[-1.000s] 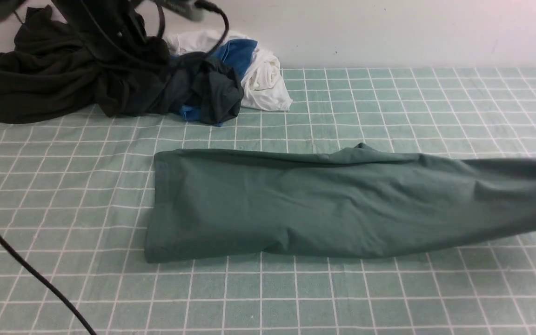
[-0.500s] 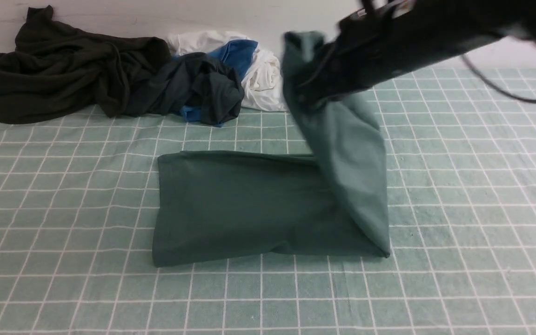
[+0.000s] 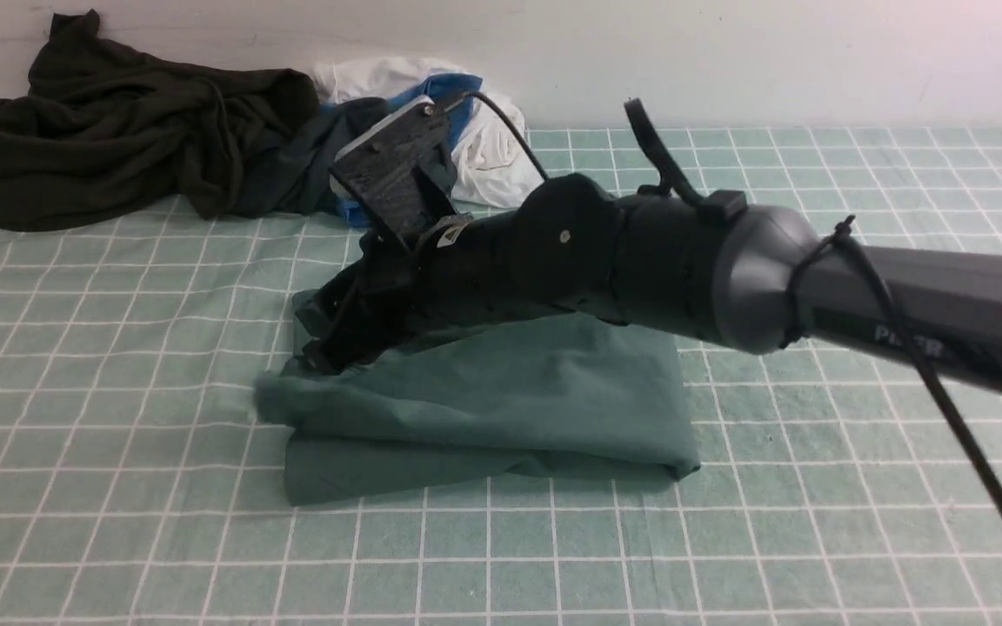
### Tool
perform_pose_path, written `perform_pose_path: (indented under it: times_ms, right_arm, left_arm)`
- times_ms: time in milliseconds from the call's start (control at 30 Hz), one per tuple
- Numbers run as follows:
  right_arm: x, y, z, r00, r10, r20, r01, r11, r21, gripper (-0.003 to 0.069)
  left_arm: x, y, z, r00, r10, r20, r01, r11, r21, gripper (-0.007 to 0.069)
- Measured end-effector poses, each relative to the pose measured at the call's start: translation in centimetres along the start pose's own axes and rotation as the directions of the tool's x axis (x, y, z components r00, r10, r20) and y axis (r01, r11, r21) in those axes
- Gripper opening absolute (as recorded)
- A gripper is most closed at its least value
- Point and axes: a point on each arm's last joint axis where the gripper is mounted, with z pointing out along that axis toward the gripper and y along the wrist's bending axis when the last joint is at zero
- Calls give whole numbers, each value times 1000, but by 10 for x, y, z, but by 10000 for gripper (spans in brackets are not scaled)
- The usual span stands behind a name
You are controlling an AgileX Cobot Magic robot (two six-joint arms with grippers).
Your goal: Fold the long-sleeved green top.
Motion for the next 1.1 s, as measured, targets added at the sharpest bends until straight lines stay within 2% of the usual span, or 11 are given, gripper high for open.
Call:
perform_pose_path:
  times_ms: [100,200,333,400,467,500,633,733,967,1100]
  right_arm:
    - [-20,-1,-36,1000,-2,-5,1,998,-62,488]
    - [-41,-10,-88,999,44,-18,-46,993,-109,476]
    - [-54,-21,-155,994,85,-73,-93,988,-124,355]
    - [-53,-28,-186,988,84,-128,-98,989,-110,232]
    - [-50,-30,-199,982,80,-168,-100,989,-108,177]
    - [-48,-30,-214,978,79,-194,-101,989,-108,89]
    - [-36,-28,-255,978,102,-181,-113,992,-55,1]
    - [-19,-18,-284,986,120,-114,-119,993,10,-10]
    - [26,20,-355,973,54,223,-107,967,230,-11]
    - [48,34,-374,946,14,322,-112,951,288,-11]
  left_arm:
    - [49,-8,-3,998,-47,-39,46,999,-22,-3]
    - [92,-15,-5,994,-105,-6,104,993,-50,-3]
    - [147,-26,3,984,-158,80,164,984,-74,-3]
    - [172,-33,12,977,-173,124,183,980,-73,-3]
    - [182,-36,13,970,-176,166,190,979,-71,-3]
    - [195,-39,19,965,-175,195,191,979,-68,-3]
    - [219,-45,24,950,-170,261,194,978,-70,-3]
    - [229,-48,26,945,-171,279,197,978,-70,-3]
    - [231,-48,25,939,-170,298,199,977,-71,-3]
    - [231,-48,25,940,-169,298,199,977,-72,-3]
